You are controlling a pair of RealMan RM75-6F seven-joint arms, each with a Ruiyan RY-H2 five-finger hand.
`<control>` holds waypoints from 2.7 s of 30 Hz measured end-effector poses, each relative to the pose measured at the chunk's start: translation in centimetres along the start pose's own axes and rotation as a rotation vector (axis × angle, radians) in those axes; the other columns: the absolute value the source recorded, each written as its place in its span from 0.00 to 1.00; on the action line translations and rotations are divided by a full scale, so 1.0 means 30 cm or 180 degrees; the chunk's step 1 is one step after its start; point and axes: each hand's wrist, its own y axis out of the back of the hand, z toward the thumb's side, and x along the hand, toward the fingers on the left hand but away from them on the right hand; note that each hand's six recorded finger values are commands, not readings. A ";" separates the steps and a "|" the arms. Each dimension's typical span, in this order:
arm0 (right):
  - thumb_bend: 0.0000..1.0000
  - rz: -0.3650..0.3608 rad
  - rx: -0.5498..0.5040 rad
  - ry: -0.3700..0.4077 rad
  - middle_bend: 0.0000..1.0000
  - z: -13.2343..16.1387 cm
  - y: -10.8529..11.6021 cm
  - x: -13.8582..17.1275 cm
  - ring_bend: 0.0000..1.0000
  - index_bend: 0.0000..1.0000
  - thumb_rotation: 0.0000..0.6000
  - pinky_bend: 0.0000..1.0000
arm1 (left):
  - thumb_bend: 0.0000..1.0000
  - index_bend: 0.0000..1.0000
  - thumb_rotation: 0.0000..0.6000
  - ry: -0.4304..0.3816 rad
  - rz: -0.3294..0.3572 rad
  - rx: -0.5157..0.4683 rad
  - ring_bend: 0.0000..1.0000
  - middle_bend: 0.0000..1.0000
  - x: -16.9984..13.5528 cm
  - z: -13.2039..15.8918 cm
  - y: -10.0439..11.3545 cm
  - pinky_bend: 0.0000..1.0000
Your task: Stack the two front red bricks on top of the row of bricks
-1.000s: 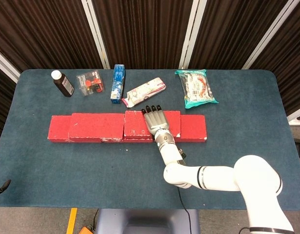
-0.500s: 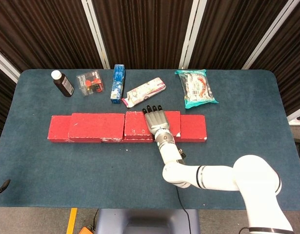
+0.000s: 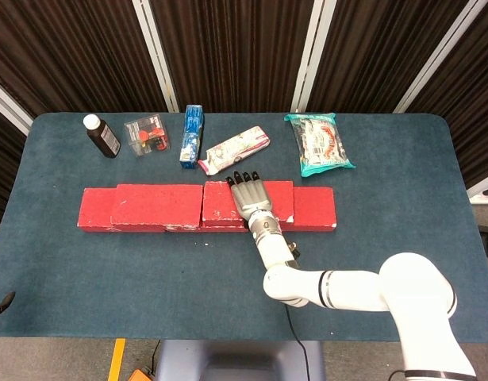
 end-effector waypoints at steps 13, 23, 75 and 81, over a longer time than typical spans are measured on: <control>0.00 -0.0313 0.0063 -0.0390 0.09 -0.261 0.099 0.053 0.00 0.17 1.00 0.00 | 0.18 0.00 1.00 0.0003 0.0002 0.0006 0.00 0.00 -0.007 0.005 -0.001 0.01; 0.00 -0.0379 0.0037 -0.0710 0.09 -0.498 0.081 0.046 0.00 0.17 1.00 0.00 | 0.18 0.00 1.00 0.0007 -0.0002 0.0044 0.00 0.00 -0.007 0.016 -0.009 0.01; 0.00 -0.0292 0.0038 -0.0479 0.09 -0.395 -0.009 -0.012 0.00 0.17 1.00 0.00 | 0.18 0.00 1.00 0.0063 0.0016 -0.0019 0.00 0.00 -0.005 0.002 -0.001 0.01; 0.00 -0.0327 0.0012 -0.0395 0.09 -0.395 0.026 0.041 0.00 0.17 1.00 0.00 | 0.18 0.00 1.00 0.0059 -0.0012 0.0003 0.00 0.00 -0.002 0.006 -0.009 0.01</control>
